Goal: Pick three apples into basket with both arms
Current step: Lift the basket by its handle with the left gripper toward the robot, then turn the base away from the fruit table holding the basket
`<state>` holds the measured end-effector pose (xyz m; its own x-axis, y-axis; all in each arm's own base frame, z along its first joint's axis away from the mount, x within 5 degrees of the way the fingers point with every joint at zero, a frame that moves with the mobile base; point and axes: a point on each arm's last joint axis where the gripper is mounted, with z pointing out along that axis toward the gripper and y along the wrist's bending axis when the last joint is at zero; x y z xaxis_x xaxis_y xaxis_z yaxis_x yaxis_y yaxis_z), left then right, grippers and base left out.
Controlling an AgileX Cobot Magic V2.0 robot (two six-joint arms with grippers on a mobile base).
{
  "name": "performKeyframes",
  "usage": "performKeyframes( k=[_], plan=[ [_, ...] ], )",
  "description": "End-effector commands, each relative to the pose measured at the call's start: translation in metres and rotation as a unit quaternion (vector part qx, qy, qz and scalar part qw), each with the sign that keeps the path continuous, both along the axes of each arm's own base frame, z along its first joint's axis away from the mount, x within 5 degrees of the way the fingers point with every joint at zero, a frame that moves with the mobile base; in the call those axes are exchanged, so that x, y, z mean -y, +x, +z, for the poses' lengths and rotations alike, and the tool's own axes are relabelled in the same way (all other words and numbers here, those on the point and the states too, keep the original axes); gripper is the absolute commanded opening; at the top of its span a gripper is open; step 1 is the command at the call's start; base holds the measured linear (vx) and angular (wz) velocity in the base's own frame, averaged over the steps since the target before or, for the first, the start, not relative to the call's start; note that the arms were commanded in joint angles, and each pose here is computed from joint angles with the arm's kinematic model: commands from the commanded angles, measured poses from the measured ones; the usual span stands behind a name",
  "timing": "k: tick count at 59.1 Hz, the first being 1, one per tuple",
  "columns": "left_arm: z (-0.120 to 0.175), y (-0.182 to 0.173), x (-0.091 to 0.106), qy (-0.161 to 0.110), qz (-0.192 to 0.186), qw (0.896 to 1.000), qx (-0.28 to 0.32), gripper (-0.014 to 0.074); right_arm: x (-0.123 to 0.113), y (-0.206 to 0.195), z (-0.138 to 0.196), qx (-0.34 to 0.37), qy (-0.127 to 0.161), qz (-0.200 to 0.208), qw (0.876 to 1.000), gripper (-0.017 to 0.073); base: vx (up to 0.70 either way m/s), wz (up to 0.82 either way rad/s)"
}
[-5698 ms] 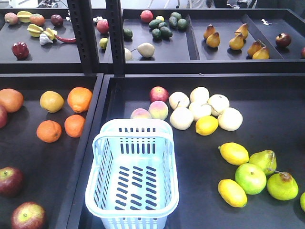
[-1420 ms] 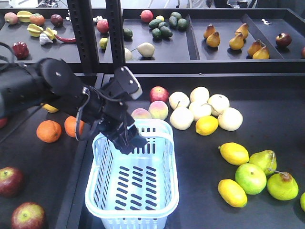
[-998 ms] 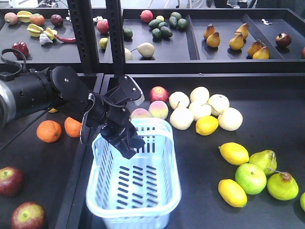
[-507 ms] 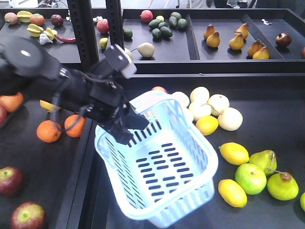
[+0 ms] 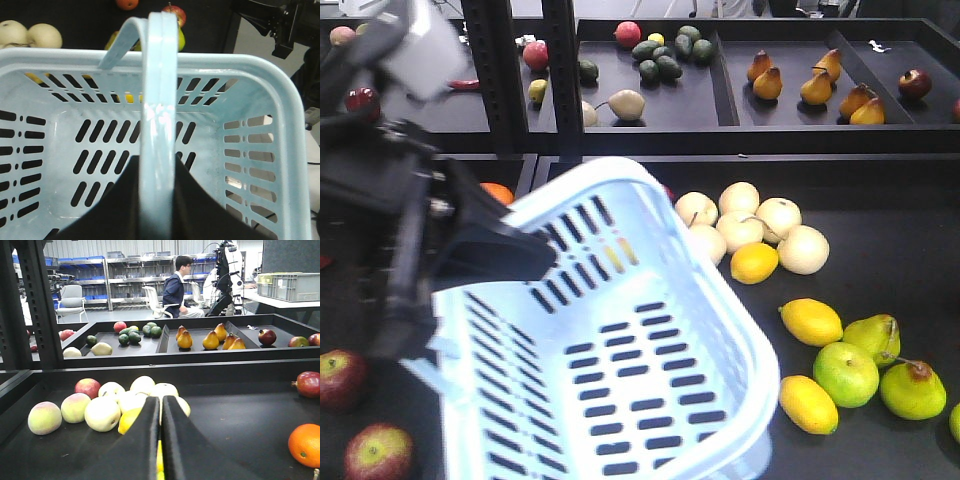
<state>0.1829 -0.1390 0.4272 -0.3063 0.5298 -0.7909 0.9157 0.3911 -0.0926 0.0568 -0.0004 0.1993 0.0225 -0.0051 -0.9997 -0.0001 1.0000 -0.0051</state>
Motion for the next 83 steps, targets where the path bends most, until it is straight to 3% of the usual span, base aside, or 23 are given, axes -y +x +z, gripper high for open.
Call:
performKeyframes(
  k=[1, 10, 21, 44, 83],
  plan=[
    [0.029, -0.027, -0.012, -0.042, 0.033, 0.998, 0.036, -0.0008, -0.002, -0.001, 0.004, 0.037, -0.009, 0.007, 0.999, -0.0005, 0.00, 0.00],
    [0.034, -0.054, -0.027, -0.066, 0.057, 0.994, 0.066, -0.0008, -0.002, -0.001, 0.004, 0.037, -0.009, 0.007, 0.999, -0.0005, 0.00, 0.00],
    [0.015, -0.076, -0.039, -0.083, 0.081, 0.991, 0.064, -0.0008, -0.002, -0.001, 0.004, 0.037, -0.009, 0.007, 0.999, -0.0005, 0.00, 0.00],
    [-0.032, -0.088, -0.044, -0.057, 0.086, 0.995, 0.016, -0.0007, -0.002, -0.001, 0.004, 0.037, -0.009, 0.007, 0.999, -0.0005, 0.00, 0.00],
    [-0.032, -0.087, -0.044, -0.058, 0.087, 0.994, 0.019, -0.0006, -0.002, -0.001, 0.004, 0.037, -0.009, 0.007, 0.999, -0.0005, 0.00, 0.00]
  ],
)
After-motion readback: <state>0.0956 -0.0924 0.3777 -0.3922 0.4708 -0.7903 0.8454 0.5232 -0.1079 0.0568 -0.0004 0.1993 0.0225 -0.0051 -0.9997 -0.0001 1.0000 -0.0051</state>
